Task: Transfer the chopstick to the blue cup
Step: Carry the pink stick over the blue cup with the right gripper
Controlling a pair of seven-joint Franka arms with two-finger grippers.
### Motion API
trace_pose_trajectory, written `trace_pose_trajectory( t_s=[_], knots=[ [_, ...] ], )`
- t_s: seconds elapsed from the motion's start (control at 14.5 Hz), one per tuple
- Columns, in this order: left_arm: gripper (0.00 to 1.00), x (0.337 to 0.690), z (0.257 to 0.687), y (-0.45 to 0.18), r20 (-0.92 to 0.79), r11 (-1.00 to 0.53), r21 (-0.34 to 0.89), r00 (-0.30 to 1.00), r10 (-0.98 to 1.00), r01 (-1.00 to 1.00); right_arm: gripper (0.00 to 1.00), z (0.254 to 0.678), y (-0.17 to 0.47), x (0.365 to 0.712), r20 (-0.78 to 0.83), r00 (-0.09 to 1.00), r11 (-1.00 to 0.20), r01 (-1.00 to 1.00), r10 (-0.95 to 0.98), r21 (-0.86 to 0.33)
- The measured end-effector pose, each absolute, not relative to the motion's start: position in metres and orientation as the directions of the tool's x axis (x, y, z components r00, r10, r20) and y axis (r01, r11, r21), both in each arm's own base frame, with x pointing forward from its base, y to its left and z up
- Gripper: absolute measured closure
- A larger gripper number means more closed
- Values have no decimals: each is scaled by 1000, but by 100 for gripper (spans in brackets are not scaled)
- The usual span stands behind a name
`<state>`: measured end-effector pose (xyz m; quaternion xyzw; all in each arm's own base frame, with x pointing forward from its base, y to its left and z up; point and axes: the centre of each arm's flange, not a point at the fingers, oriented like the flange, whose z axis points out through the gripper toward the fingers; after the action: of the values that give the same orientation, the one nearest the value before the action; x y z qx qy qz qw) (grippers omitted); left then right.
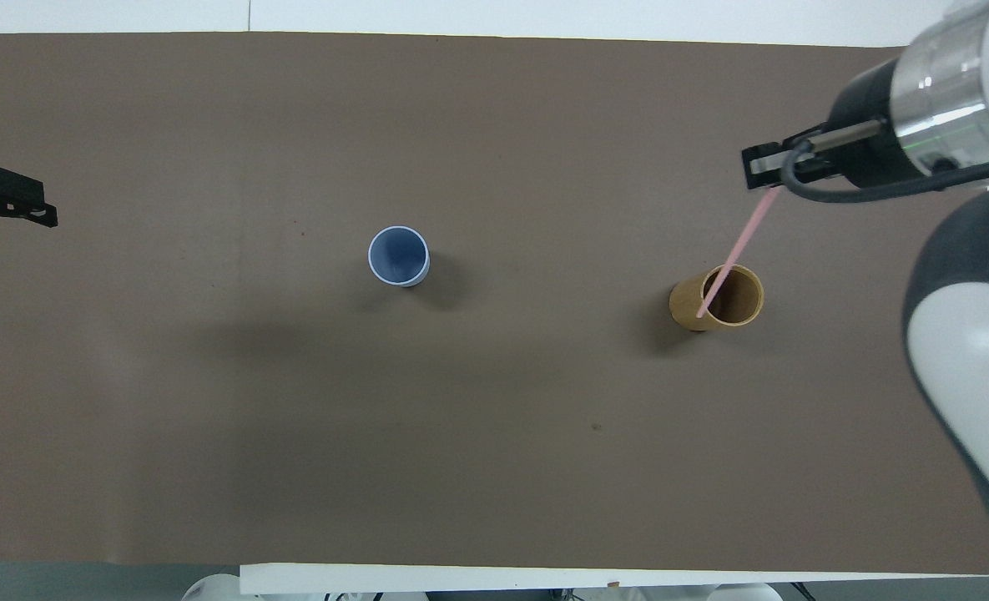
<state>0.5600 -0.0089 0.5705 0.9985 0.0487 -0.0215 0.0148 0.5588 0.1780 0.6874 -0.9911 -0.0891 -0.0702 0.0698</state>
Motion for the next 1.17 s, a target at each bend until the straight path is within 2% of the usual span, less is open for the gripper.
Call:
trace_pose_trajectory(
  t_s=[0.21, 0.48, 0.62, 1.17],
  knots=[
    [0, 560, 570, -9, -44, -995, 27, 994, 97, 98, 92, 677, 245, 554, 181, 979, -984, 123, 98, -132],
    [0, 560, 570, -9, -44, -995, 27, 994, 97, 98, 92, 623, 372, 543, 234, 972, -989, 53, 19, -139],
    [0, 560, 570, -9, -44, -995, 27, 994, 97, 98, 92, 600, 409, 544, 250, 968, -988, 43, 4, -151],
    [0, 560, 570, -9, -44, -995, 27, 994, 97, 98, 92, 600, 432, 568, 415, 910, -982, 81, 4, -169]
  ],
)
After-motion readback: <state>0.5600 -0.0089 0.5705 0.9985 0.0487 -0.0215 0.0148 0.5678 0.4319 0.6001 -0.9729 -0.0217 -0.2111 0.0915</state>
